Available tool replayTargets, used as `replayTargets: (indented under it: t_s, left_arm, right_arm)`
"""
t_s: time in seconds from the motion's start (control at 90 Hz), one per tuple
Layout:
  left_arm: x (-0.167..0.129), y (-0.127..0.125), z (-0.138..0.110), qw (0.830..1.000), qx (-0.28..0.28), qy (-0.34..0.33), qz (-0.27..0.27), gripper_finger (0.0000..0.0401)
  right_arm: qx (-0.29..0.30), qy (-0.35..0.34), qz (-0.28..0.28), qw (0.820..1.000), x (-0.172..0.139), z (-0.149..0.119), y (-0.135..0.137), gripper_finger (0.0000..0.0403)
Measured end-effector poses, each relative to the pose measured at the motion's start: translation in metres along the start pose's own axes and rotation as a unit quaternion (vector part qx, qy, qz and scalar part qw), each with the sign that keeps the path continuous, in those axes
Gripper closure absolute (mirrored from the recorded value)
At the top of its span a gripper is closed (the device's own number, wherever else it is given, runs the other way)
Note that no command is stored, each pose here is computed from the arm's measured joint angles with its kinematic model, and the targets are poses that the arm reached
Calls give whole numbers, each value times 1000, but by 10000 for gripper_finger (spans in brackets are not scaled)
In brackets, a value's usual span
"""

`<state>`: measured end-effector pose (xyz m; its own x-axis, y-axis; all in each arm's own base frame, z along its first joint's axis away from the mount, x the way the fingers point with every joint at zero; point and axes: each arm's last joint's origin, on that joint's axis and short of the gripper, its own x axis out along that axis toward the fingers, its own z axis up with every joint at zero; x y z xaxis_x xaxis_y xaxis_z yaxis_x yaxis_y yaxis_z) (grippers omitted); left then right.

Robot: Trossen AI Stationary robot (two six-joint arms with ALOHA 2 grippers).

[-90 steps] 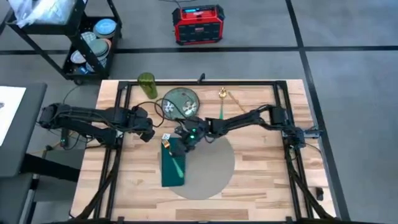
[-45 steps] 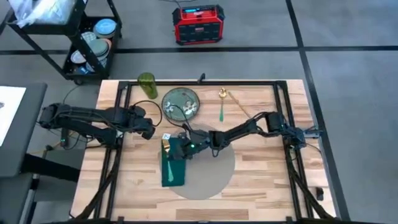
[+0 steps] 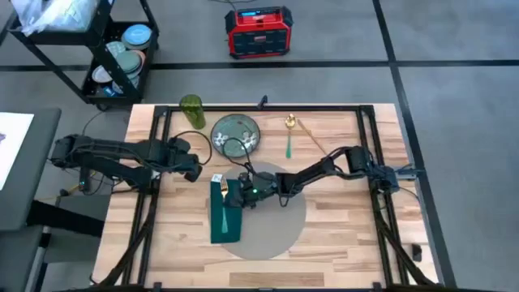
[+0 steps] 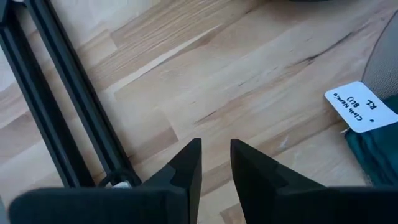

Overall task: Set table place
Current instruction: Put the green fork on the green napkin

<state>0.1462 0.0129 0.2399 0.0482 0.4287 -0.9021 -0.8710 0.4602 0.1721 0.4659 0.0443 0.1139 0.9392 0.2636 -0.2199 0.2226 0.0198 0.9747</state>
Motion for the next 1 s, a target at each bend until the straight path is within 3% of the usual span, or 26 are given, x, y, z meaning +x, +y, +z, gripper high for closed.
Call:
replayTargets:
  t_s: [0.233,0.744,1.0]
  left_arm:
    - [0,0,0,1000,11,-3,1,333]
    - [0,-1,1,1000,16,-8,-5,333]
    - [0,-2,1,1000,15,-9,-6,333]
  right_arm:
    - [7,35,-36,999,-1,-2,-6,403]
    - [11,56,-24,998,-1,13,2,400]
    - [13,74,-27,997,-2,13,1,350]
